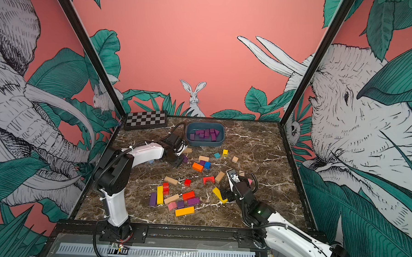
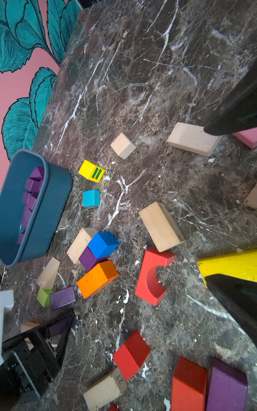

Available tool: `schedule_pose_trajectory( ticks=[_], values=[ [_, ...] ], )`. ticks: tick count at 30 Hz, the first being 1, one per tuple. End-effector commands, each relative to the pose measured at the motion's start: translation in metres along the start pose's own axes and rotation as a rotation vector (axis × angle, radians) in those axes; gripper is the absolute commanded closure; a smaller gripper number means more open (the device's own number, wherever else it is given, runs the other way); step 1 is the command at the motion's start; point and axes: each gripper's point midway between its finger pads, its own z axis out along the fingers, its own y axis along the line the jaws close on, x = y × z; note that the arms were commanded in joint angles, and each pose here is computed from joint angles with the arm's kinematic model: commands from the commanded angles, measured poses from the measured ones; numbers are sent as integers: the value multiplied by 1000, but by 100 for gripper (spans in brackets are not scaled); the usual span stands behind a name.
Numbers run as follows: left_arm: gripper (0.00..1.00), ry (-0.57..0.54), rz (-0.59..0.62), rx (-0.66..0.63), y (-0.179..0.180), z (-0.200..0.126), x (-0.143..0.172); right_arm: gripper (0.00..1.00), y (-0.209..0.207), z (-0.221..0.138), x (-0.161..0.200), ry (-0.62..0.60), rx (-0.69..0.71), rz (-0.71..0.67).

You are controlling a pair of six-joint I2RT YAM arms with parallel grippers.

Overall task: Pick purple bricks into the storage bin
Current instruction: Pick up the building block from the center of the board.

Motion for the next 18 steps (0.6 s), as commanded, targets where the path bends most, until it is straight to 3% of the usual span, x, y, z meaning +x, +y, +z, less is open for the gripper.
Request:
schedule_pose_trajectory(
  ticks=[1, 7, 13, 18],
  values=[
    [51, 18, 2, 24, -2, -6, 3, 1, 0, -1, -4, -28, 4, 11],
    [76, 17, -9, 8, 0, -11, 5, 1, 0, -1, -4, -27, 4, 9],
    [77, -12, -25, -7, 4, -34, -3, 1, 0, -1, -4, -27, 4, 10],
    [77, -140, -39, -7, 9, -78, -41, 1, 0, 0, -4, -27, 2, 9]
  ],
)
